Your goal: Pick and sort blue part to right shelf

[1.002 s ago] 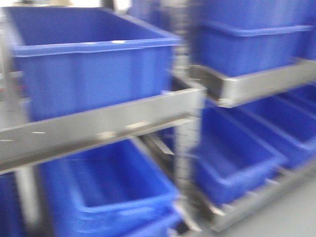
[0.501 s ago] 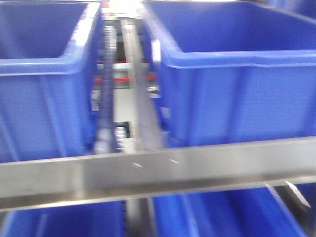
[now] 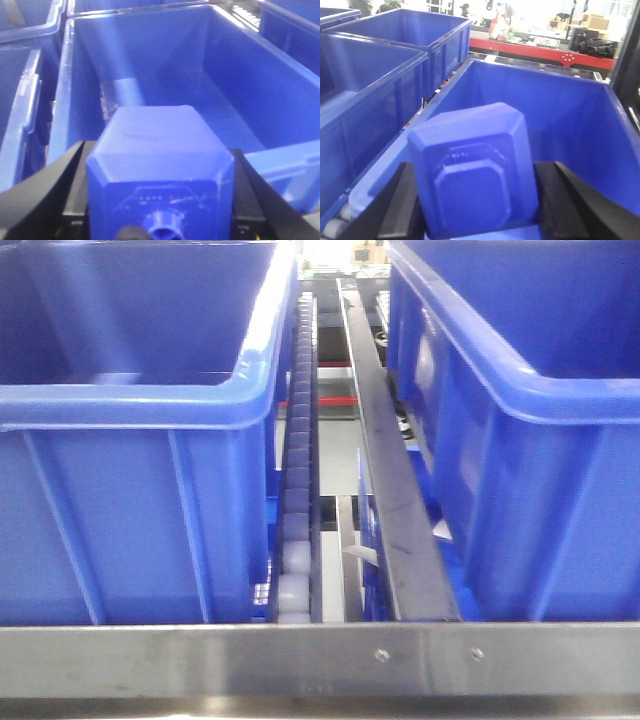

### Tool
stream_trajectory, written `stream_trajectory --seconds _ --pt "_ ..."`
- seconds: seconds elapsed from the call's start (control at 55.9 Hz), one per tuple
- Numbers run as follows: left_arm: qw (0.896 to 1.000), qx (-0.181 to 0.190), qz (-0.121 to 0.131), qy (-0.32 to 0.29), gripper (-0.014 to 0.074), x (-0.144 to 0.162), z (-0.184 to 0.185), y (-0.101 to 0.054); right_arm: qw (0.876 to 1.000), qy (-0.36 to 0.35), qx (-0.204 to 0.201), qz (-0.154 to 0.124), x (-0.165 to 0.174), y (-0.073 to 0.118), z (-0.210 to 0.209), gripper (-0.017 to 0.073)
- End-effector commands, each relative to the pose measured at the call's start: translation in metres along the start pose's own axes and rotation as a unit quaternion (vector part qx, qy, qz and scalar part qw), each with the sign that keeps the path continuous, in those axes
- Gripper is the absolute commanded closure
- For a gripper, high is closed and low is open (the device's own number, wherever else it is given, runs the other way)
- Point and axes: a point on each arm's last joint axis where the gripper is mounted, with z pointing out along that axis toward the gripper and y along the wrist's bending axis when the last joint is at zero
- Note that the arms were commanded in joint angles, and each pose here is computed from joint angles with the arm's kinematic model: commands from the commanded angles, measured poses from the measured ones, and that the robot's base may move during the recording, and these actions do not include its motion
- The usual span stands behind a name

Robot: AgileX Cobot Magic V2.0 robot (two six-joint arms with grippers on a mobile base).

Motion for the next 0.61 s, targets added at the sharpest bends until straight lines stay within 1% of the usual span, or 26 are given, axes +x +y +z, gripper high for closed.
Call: stream_trajectory --seconds 0.0,0.59 --pt "0.999 0.013 0.004 -0.047 0.0218 -0.0156 -0.0017 -0.0016 0.999 -0.049 0.014 0.002 -0.0154 -0.0027 -0.0011 0.0490" --pt "0.999 0.013 0.004 -0.047 0.0218 -0.0156 -0.0017 -0.0016 0.999 -0.049 0.014 0.002 -0.0154 -0.0027 -0.0011 0.0490"
